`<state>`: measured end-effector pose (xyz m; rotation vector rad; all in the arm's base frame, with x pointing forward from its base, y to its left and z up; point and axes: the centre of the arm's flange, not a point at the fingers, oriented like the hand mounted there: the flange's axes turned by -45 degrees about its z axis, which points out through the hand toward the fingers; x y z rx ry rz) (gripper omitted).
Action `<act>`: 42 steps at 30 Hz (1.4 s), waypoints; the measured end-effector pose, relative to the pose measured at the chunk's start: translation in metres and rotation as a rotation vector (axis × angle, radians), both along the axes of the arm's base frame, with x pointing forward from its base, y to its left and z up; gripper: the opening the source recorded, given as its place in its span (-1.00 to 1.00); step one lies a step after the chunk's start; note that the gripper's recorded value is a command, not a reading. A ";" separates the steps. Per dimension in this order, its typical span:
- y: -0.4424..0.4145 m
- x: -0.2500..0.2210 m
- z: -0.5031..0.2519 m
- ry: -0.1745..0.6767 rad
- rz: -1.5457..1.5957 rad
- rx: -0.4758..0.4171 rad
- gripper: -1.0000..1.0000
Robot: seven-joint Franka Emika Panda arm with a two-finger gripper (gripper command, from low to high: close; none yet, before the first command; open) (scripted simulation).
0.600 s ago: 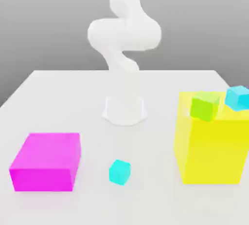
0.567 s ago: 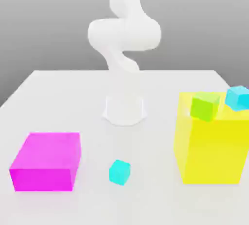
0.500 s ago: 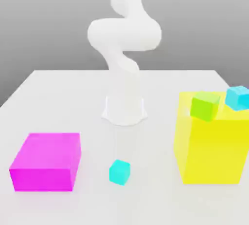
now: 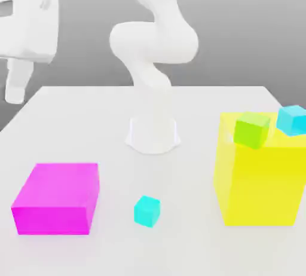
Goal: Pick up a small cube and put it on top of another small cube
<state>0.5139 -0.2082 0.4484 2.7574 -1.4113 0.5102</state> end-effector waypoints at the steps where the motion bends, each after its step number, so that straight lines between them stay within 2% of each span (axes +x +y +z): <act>1: -0.014 0.000 -0.016 0.017 -0.048 0.017 0.00; 7: -0.074 -0.003 -0.119 0.116 -0.298 0.116 0.00; 13: -0.129 -0.032 -0.227 0.213 -0.562 0.216 0.00; 17: -0.139 -0.040 -0.293 0.232 -0.616 0.235 0.00; 18: -0.139 -0.040 -0.306 0.232 -0.617 0.236 -1.00; 24: -0.139 -0.041 -0.313 0.230 -0.618 0.236 -1.00; 29: -0.135 -0.040 -0.256 0.229 -0.617 0.241 -1.00; 36: -0.005 -0.035 -0.200 0.191 -0.552 0.351 -1.00; 42: 0.114 -0.065 -0.179 0.206 -0.476 0.363 -1.00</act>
